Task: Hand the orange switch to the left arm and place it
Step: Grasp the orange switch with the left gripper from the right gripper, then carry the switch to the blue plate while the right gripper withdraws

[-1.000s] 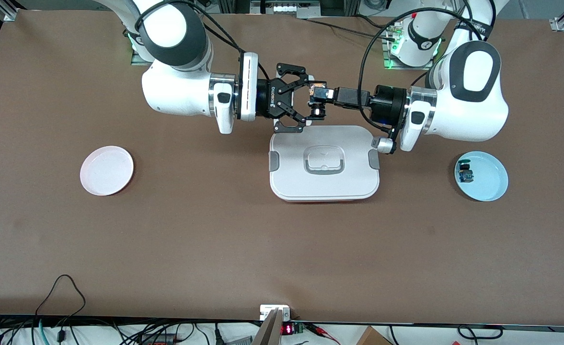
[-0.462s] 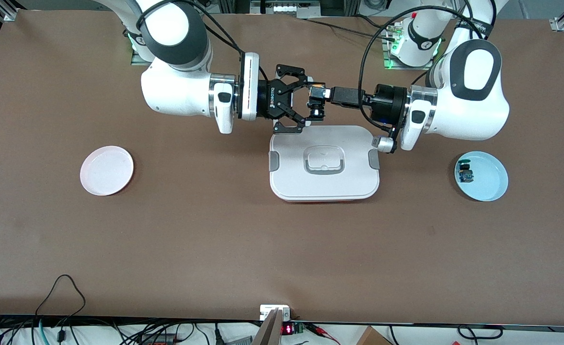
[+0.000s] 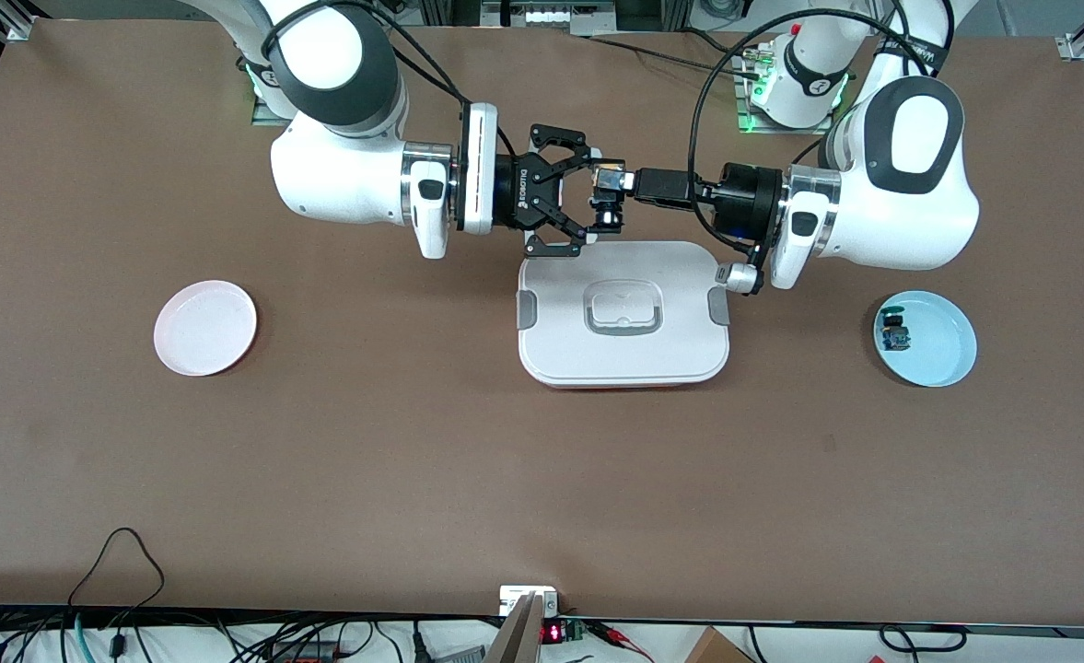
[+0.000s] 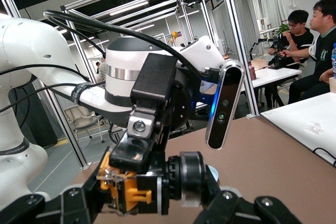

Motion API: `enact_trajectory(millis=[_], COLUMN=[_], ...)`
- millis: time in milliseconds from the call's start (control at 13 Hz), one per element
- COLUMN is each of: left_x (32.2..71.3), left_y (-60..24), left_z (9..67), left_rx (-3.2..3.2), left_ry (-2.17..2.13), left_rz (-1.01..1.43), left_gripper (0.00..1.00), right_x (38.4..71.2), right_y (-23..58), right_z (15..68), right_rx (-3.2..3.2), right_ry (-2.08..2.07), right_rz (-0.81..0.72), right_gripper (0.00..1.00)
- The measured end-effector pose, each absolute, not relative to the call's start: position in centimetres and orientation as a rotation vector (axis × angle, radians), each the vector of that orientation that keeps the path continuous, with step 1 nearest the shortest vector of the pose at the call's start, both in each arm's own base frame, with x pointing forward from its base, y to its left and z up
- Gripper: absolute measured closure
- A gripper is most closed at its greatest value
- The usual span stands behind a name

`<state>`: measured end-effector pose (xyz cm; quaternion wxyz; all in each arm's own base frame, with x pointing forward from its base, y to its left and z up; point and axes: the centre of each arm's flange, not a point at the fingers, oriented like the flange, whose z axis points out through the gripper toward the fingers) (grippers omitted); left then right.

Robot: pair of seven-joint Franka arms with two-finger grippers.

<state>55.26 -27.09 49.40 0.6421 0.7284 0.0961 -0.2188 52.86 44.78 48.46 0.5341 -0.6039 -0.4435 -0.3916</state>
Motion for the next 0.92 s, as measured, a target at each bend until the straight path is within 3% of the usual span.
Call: enact_trajectory(millis=[154,231,385,923], left_x=[55.3,55.3,55.5,56.2], left_y=[-27.1,-27.0,-26.5,-23.4], left_z=[49.4,49.4,49.4,48.7], left_rx=[1.660,1.660,1.658,1.747], left_ry=[0.219,0.223,0.233,0.221], left_rz=[-0.499,-0.500,-0.495,-0.488], left_gripper=[0.64,0.64,0.67,0.67], right_x=[52.9,52.8,52.7,53.1], right_y=[44.8,44.8,44.8,43.8], right_z=[48.5,48.4,48.1,48.0], right_rx=[-1.441,-1.443,-1.451,-1.475], right_ry=[-1.053,-1.052,-1.043,-1.032], right_rz=[-0.930,-0.927,-0.913,-0.917], right_gripper=[0.28,0.22,0.01,0.00])
